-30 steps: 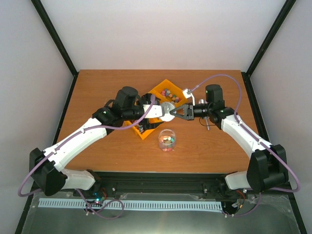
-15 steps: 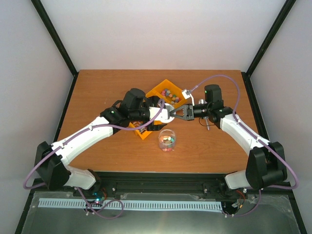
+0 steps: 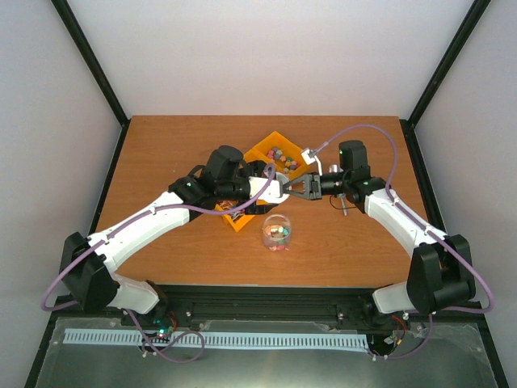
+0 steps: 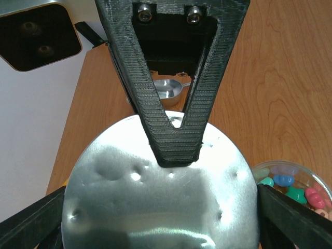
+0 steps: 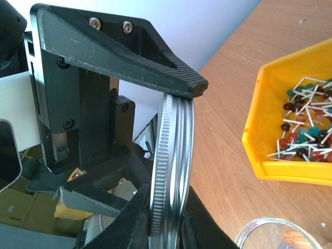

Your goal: Pack the candies

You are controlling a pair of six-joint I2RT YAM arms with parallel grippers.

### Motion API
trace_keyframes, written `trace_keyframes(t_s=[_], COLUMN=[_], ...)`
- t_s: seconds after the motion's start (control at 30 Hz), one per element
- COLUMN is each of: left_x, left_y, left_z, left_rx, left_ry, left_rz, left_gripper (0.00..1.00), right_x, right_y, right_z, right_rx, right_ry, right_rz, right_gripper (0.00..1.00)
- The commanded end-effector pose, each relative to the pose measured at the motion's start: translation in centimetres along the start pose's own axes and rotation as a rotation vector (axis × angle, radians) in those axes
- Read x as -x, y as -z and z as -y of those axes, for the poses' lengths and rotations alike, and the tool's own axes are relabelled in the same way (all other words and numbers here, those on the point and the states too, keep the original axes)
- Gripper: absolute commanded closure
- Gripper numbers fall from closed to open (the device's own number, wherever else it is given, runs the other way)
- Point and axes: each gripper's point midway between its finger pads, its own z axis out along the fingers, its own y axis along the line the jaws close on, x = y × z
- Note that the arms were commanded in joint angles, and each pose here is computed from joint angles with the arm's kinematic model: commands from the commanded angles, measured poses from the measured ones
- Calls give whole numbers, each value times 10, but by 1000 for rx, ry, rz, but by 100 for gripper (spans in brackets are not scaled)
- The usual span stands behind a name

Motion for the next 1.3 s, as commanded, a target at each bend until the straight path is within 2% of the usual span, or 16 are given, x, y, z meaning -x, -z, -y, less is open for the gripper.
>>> trace_keyframes(t_s=[0.0, 0.07, 0.1, 0.2, 0.4, 0.6, 1.27], left_x=[17, 11, 9, -1, -25, -46, -68], left_y=[6, 6, 7, 6, -6, -21, -59], left_z=[9, 17, 20, 36, 67, 77, 90], left_rx=[-50, -71, -79, -129, -217, -215, -284], left_ry=[21, 72, 99, 175, 325, 403, 497], left_rz=[41, 28, 25, 6, -38, -86, -142], left_gripper=[20, 21, 21, 21, 20, 21, 21], right_x=[3, 3, 2, -7, -45, -70, -100], right_y=[3, 6, 8, 16, 22, 25, 14], right_z=[2, 6, 10, 22, 56, 80, 103], right_rx=[-24, -63, -88, -176, -320, -393, -333], right_ry=[25, 40, 52, 81, 59, 43, -78], right_rz=[-1, -1, -3, -30, -104, -132, -185], right_gripper=[72, 37, 28, 16, 12, 9, 19])
